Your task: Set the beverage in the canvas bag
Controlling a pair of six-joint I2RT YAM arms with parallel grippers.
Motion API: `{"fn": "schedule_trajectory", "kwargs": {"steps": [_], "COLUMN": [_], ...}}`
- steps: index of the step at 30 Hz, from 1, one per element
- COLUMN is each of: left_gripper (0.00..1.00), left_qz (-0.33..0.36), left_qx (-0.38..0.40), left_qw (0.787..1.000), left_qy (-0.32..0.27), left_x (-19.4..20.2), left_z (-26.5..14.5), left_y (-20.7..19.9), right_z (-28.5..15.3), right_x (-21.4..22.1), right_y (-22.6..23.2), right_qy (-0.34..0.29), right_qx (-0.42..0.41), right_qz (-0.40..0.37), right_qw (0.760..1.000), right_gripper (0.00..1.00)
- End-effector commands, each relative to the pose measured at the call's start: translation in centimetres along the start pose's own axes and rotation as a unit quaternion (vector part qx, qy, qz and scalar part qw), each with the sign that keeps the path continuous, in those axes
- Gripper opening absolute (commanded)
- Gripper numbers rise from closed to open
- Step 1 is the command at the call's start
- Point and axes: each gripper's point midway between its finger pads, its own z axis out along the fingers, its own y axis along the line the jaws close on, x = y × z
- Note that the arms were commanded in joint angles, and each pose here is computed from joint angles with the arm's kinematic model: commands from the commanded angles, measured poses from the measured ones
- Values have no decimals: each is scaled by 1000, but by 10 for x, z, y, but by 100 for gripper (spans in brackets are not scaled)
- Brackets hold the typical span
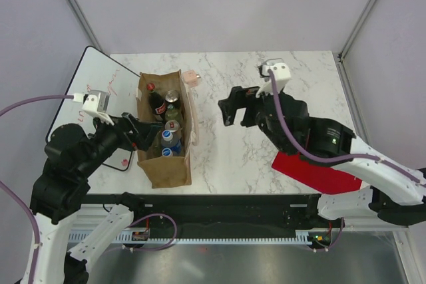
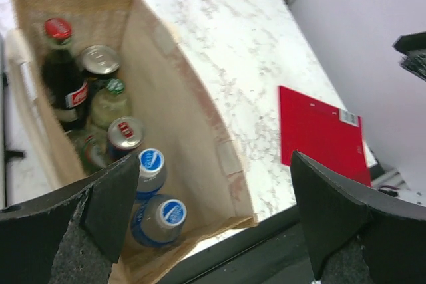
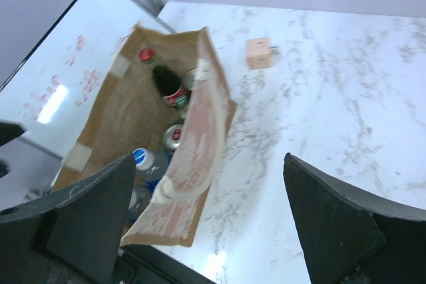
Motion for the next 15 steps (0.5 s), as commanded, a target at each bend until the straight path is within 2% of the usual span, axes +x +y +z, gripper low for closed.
{"fn": "schedule_trajectory", "kwargs": {"steps": [1,4,8,15], "left_gripper": [100,100,100,99], "left_qz": [15,7,-41,-30], "left_qx": [120,126,57,91], "left_qw": [992,991,997,994], "left_qy": [-32,-32,-31,-55], "left_x": [-20,-17,-12,-13], "left_z": [-4,2,20,20], "left_y": [-45,-46,-21,-29], "right_z": [-23,-34,-43,-41], "right_x": [-8,-6,-8,-14], "right_y": [-66,-88,-112,-108], "right_qy": [-45,-56,-78,-78], "right_qx": [141,178,235,238], "right_qz": [38,37,24,18], "right_qw": [988,982,969,968], "right_gripper": [98,98,98,98]}}
